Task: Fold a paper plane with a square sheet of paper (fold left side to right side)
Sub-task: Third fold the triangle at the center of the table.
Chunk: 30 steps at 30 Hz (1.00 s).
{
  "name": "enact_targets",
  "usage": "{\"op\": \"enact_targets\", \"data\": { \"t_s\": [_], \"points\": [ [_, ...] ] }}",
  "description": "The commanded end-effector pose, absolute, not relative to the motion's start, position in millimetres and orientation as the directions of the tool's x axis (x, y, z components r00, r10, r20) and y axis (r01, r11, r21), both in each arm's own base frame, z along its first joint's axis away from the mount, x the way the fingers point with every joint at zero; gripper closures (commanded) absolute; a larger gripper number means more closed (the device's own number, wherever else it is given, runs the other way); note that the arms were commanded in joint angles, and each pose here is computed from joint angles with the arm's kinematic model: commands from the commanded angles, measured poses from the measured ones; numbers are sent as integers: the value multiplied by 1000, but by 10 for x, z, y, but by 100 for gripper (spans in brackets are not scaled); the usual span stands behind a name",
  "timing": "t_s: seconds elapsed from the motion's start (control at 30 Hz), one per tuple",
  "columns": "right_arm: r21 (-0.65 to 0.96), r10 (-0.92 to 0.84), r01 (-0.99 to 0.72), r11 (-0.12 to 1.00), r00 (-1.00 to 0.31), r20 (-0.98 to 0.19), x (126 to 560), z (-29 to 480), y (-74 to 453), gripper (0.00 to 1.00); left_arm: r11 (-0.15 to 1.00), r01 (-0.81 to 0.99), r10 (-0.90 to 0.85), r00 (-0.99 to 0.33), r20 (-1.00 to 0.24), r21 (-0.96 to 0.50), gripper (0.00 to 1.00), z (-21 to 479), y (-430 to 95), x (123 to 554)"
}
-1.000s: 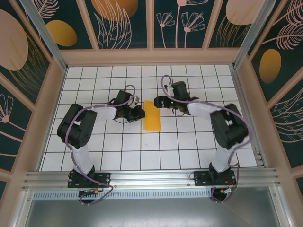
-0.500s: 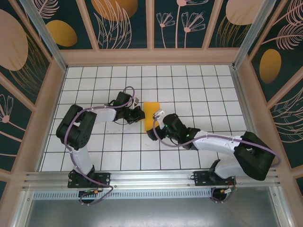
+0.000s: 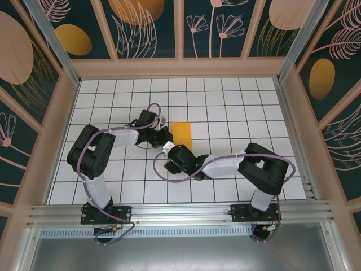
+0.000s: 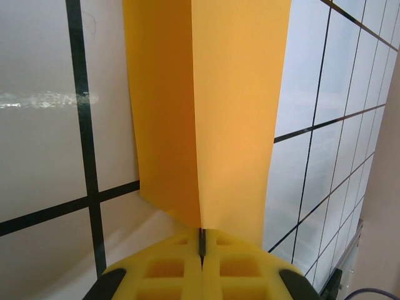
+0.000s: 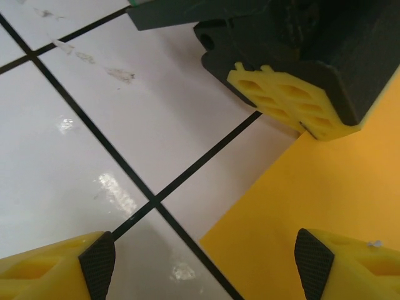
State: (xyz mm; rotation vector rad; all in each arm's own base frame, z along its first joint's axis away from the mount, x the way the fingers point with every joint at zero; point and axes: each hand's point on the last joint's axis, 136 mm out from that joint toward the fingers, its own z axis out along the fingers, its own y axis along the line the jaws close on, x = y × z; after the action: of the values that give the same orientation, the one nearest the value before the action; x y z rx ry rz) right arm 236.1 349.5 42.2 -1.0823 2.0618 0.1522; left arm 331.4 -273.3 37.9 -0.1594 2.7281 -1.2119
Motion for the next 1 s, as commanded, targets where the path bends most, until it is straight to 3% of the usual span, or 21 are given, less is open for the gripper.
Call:
{"op": "enact_targets", "data": {
  "t_s": [0.0, 0.33, 0.57, 0.8, 0.97],
  "points": [
    [-299, -663, -709, 639, -310, -681, 2464, 436, 3478, 25, 656, -6, -147, -982, -119, -754, 96, 469, -2768, 3309],
    [-286, -643, -711, 642, -298, -705, 2503, 571, 3486, 61, 663, 5, -138, -982, -129, -749, 96, 470, -2763, 3312],
    [-254, -642, -735, 628, -306, -703, 2464, 573, 3482, 100, 686, 37, -113, -981, -157, -727, 90, 508, -2727, 3318],
    [-198, -632, -759, 620, -333, -700, 2419, 527, 3479, 100, 715, 89, -110, -966, -236, -694, 59, 808, -2444, 3455],
    [-175, -623, -762, 623, -349, -700, 2420, 502, 3480, 100, 721, 123, -81, -963, -258, -682, 57, 925, -2400, 3501]
  ]
}}
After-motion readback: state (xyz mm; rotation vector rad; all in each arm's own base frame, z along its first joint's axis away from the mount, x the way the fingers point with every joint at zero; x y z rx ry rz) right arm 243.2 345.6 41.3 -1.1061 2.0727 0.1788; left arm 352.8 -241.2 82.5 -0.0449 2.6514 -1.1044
